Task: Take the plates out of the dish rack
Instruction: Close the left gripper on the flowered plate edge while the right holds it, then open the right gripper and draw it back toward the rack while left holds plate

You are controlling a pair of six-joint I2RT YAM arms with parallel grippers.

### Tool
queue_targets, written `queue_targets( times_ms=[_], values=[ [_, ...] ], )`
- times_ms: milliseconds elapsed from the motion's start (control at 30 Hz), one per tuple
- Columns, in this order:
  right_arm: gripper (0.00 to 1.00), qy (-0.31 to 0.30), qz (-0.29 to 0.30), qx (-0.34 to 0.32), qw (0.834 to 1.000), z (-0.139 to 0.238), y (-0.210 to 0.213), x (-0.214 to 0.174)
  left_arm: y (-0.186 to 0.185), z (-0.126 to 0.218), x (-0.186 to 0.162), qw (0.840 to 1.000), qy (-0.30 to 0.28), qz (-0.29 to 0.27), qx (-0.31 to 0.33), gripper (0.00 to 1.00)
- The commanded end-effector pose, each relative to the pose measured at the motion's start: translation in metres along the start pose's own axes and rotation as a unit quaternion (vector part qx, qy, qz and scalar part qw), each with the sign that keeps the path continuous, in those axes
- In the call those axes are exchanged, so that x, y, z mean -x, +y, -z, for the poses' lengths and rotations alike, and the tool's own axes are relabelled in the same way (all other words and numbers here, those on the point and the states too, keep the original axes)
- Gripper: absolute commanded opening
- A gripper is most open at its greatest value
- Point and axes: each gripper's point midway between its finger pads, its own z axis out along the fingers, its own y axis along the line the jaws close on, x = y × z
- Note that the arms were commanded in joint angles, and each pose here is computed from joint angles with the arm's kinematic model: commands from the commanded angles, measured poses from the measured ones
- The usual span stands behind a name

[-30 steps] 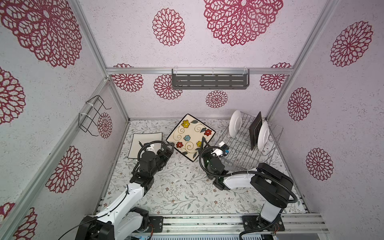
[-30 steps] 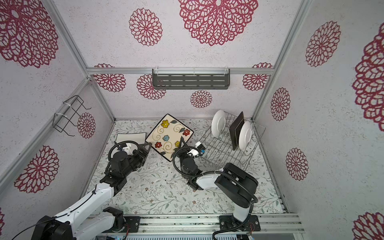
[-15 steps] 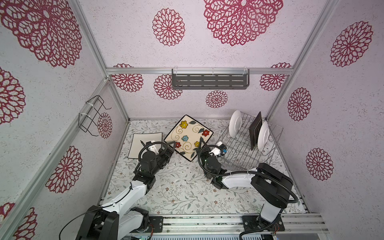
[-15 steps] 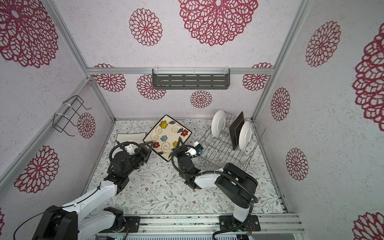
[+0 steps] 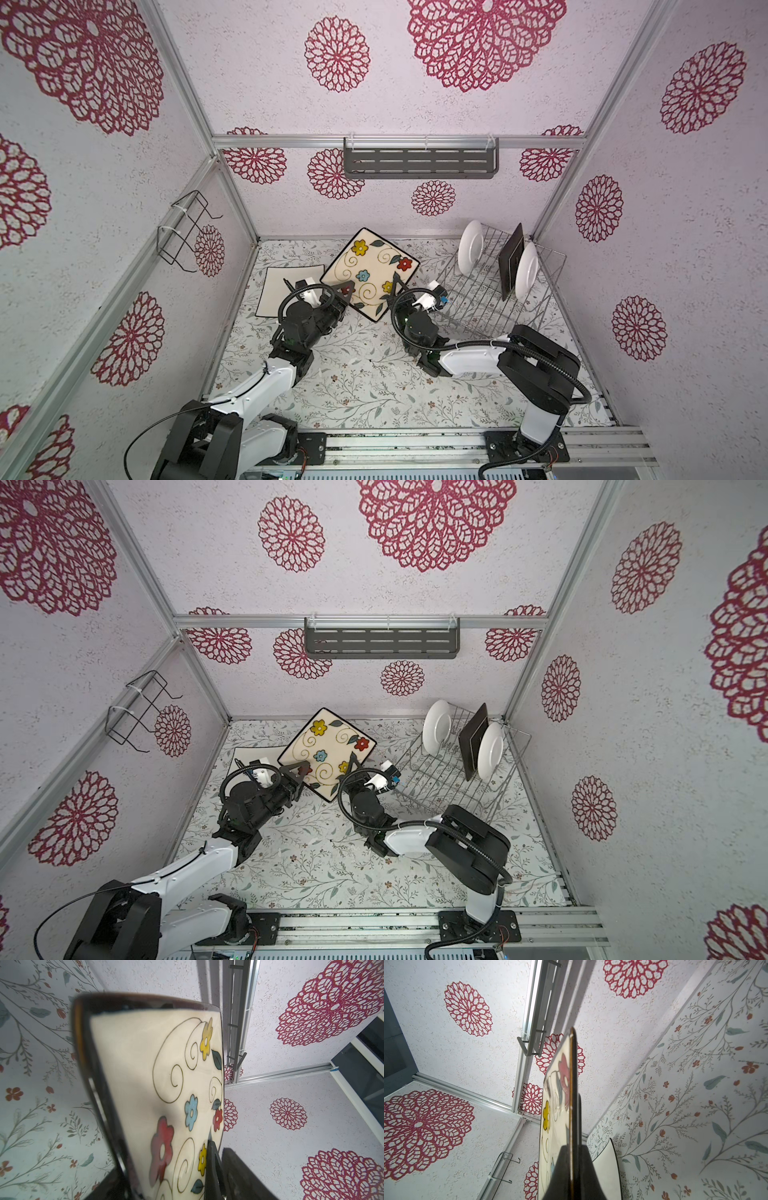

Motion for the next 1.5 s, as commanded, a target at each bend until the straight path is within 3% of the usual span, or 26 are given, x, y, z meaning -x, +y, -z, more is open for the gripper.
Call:
queue_targets(
  times_ms=[0, 333, 1033, 1333, 1433, 1467],
  values=[
    [0.00, -0.042, -0.163, 0.133, 0.977, 0.005, 0.094, 0.040, -0.014, -0.003, -0.002, 1.000, 0.005, -0.006, -0.026, 0.60],
    [0.00, -0.041, -0.167, 0.138, 0.975, 0.006, 0.094, 0.041, -0.016, -0.005, -0.003, 1.000, 0.004, -0.006, -0.027, 0.42],
    [0.00, -0.004, -0.205, 0.164, 0.965, 0.008, 0.110, 0.035, -0.020, -0.004, 0.001, 0.999, -0.006, -0.013, -0.034, 0.22],
    [0.00, 0.028, -0.171, 0.147, 0.974, 0.004, 0.105, 0.023, -0.021, -0.004, 0.003, 0.999, -0.012, -0.015, -0.034, 0.00],
    [0.01, 0.055, -0.160, 0.138, 0.976, -0.001, 0.103, 0.013, -0.021, -0.003, 0.006, 0.999, -0.021, -0.017, -0.034, 0.00],
    [0.06, 0.059, -0.159, 0.139, 0.976, -0.001, 0.103, 0.011, -0.021, -0.002, 0.008, 0.999, -0.024, -0.018, -0.034, 0.00]
  ],
)
